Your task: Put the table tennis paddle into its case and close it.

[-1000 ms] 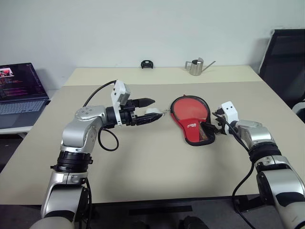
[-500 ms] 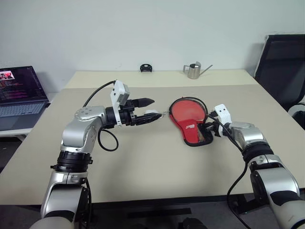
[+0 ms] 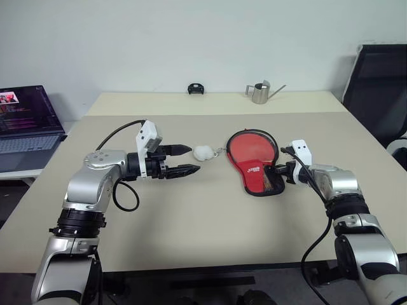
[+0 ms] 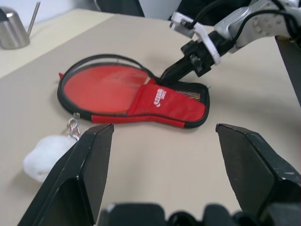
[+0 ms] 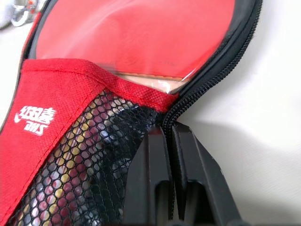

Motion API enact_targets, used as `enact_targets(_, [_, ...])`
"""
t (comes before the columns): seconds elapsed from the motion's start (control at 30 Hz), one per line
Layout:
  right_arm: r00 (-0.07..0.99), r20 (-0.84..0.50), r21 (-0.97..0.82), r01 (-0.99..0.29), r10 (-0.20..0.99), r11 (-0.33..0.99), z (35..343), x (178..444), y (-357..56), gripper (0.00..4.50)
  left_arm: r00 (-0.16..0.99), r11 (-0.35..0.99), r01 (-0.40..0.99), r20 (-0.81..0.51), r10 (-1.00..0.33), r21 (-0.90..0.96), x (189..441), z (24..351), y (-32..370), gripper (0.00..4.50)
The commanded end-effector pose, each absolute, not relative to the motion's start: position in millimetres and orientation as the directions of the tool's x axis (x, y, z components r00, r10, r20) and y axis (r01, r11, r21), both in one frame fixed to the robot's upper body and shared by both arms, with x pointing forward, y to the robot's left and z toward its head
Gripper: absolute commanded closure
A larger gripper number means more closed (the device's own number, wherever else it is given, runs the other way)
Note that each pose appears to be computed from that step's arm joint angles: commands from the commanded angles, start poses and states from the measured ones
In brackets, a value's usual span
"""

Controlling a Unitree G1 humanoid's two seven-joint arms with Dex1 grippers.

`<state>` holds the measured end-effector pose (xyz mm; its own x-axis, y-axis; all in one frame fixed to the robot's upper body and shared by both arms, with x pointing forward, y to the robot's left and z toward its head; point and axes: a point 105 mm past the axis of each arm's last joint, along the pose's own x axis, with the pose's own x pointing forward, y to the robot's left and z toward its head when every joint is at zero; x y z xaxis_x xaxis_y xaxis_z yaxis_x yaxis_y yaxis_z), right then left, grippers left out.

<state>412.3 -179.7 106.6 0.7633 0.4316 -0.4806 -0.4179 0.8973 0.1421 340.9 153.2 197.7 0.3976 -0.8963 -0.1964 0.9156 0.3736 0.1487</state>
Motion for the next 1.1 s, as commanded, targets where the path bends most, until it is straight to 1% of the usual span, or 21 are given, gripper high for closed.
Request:
enact_targets(0.03, [0.719,-0.503,0.198,-0.445,0.480,0.874,107.6,395.4,-169.0,4.46,0.371,0.338,0.924,-0.214,-0.903,0.175,331.4,202.0,155.9,0.69])
enact_targets(0.23, [0.709,-0.503,0.215,-0.451,0.494,0.866,117.3,377.3,-166.7,4.46,0.309,0.281,0.949,-0.253,-0.917,0.140,318.8,195.2,155.1,0.69])
enact_targets(0.37, [0.692,-0.513,0.222,-0.465,0.508,0.857,119.8,362.4,-164.6,4.46,0.242,0.220,0.969,-0.267,-0.933,0.110,305.5,191.2,149.3,0.69])
enact_targets(0.53, [0.669,-0.527,0.238,-0.477,0.525,0.846,117.7,344.6,-161.0,4.46,0.171,0.153,0.985,-0.289,-0.942,0.081,290.9,185.4,143.3,0.69])
enact_targets(0.73, [0.636,-0.550,0.258,-0.487,0.541,0.834,112.1,323.2,-158.6,4.46,0.126,0.111,0.992,-0.310,-0.942,0.064,282.4,181.4,140.2,0.69])
enact_targets(0.93, [0.606,-0.569,0.271,-0.500,0.556,0.823,108.3,304.9,-156.5,4.46,0.042,0.030,0.999,-0.336,-0.941,0.041,268.5,174.8,135.9,0.69])
enact_targets(1.1, [0.575,-0.592,0.282,-0.509,0.565,0.813,103.6,288.6,-155.0,4.46,-0.003,-0.015,0.999,-0.333,-0.943,0.032,262.4,173.9,132.3,0.69])
